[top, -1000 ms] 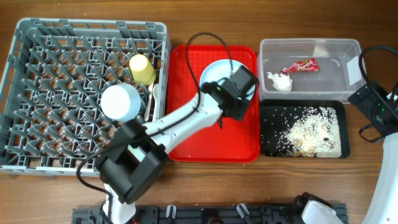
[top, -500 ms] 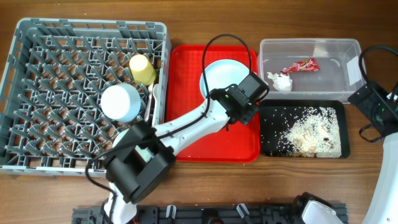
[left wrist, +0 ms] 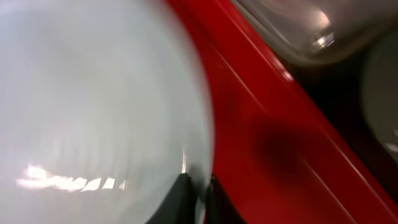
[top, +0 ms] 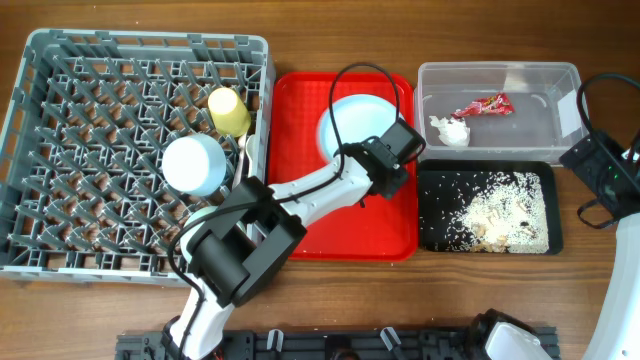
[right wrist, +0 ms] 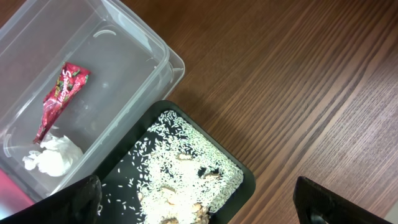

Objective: Sort waste into correct bins and load items into the dishwasher rack
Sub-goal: 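Lift the plate with the left gripper and stand it upright in the rack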

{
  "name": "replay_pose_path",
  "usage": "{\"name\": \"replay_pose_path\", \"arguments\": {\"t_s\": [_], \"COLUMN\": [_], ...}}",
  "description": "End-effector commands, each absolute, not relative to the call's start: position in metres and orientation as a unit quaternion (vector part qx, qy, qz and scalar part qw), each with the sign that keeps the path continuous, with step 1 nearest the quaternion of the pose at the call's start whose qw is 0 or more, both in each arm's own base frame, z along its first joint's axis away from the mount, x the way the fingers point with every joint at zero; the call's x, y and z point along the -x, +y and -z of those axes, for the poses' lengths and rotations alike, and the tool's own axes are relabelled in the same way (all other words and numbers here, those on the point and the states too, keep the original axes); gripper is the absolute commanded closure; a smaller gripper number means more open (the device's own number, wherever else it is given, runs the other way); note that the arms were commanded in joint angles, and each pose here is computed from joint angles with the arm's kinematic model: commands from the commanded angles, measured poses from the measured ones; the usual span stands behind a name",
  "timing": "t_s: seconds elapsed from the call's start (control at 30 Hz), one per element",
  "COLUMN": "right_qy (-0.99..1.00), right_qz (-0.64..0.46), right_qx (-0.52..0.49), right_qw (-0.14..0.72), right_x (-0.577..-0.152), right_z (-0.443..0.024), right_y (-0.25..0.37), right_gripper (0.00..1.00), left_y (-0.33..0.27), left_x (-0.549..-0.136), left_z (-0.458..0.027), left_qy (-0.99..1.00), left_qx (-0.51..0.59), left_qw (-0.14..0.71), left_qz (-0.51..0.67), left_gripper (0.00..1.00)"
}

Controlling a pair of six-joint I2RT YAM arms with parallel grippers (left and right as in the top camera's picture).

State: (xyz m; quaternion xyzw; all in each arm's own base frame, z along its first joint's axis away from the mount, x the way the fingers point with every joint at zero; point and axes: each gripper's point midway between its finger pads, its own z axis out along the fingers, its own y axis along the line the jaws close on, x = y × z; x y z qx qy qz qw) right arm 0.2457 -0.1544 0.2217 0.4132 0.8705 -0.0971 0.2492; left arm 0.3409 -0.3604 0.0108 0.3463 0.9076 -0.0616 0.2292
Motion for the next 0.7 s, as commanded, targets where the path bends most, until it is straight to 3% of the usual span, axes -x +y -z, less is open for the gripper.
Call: {"name": "replay_pose_path", "arguments": {"t_s": [0.0,0.13,0.33,0.37,0.4,0.53,0.67], "right_qy": [0.866,0.866,0.866,0.866,0.866,0.866,0.866], "right_qz": [0.098,0.098,0.098,0.098,0.098,0.098,0.098], "right_qx": [-0.418,-0.418,-0.418,-0.418,-0.418,-0.418,-0.418], "right_qw": [0.256,0.256,0.256,0.256,0.256,0.256,0.256], "right_x": [-0.248,-0.248,-0.248,-0.248,-0.248,-0.248,-0.248], "right_z": [-0.226,-0.226,-0.226,-0.226,-0.226,-0.226,-0.226], "right_y": [-0.157,-0.157,-0.157,-0.157,-0.157,-0.157,-0.157], "right_gripper": [0.00,0.00,0.00,0.00,0.00,0.00,0.00], "left_y": [-0.345,-0.333,-0.310,-0.296,-0.235,-0.141,-0.069], "left_x": [-0.345,-0.364,-0.361,-0.357,-0.354,-0.356,-0.360], "left_z": [-0.005,-0.070,-0.268,-0.294,-0.346,-0.374,-0.372], "left_qy": [0.917,0.929,0.877,0.868,0.855,0.855,0.848], "left_qx": [-0.331,-0.258,-0.216,-0.208,-0.166,-0.089,-0.050], "left_qw": [0.216,0.258,0.361,0.374,0.411,0.433,0.423], "left_qz": [0.052,0.055,0.234,0.252,0.269,0.273,0.316], "left_gripper": [0.96,0.96,0.96,0.96,0.96,0.96,0.96]}}
